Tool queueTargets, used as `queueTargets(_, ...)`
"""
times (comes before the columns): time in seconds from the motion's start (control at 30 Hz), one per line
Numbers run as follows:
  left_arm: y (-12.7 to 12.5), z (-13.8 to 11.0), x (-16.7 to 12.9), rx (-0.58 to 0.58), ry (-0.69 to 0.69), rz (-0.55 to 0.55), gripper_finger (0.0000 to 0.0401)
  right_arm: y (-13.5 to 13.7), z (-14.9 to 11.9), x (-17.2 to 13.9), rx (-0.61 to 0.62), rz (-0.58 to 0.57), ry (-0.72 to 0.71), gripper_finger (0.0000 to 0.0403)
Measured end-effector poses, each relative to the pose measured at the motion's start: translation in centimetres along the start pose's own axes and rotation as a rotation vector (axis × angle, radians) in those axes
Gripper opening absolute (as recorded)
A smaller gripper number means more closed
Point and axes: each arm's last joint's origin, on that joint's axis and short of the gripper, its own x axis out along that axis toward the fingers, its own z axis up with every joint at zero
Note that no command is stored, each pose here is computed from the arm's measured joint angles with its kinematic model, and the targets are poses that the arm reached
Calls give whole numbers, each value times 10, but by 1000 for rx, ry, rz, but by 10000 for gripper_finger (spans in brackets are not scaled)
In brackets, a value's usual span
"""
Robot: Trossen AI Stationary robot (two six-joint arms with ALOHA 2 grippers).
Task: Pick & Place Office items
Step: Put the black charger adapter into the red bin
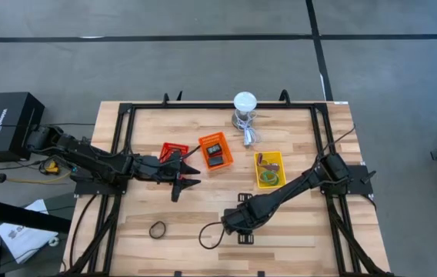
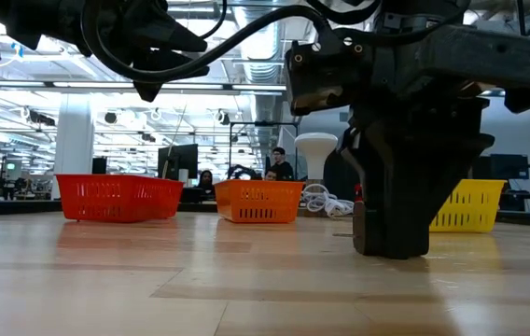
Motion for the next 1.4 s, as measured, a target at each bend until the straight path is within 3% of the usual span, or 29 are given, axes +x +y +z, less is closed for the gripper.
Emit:
queueTargets(0.13, 0, 0, 0, 0, 0, 0, 167, 0, -1, 0, 0, -3, 7, 176)
queueTargets(0.33, 0, 0, 0, 0, 0, 0, 167, 0, 2, -5, 2, -3, 14, 137)
queueTargets(0.7, 0, 0, 0, 0, 0, 0, 167, -8, 18, -32, 25, -37, 69, 151)
queueTargets(0.93, 0, 0, 0, -1, 0, 0, 167, -17, 24, -45, 41, -59, 92, 137)
queueTargets(1.2, 1, -6, 5, -106, 30, 12, 170, -32, 24, -65, 47, -202, 170, 144)
queueTargets(1.4, 7, -21, 18, -182, 97, 64, 203, -38, 28, -84, 44, -287, 175, 143)
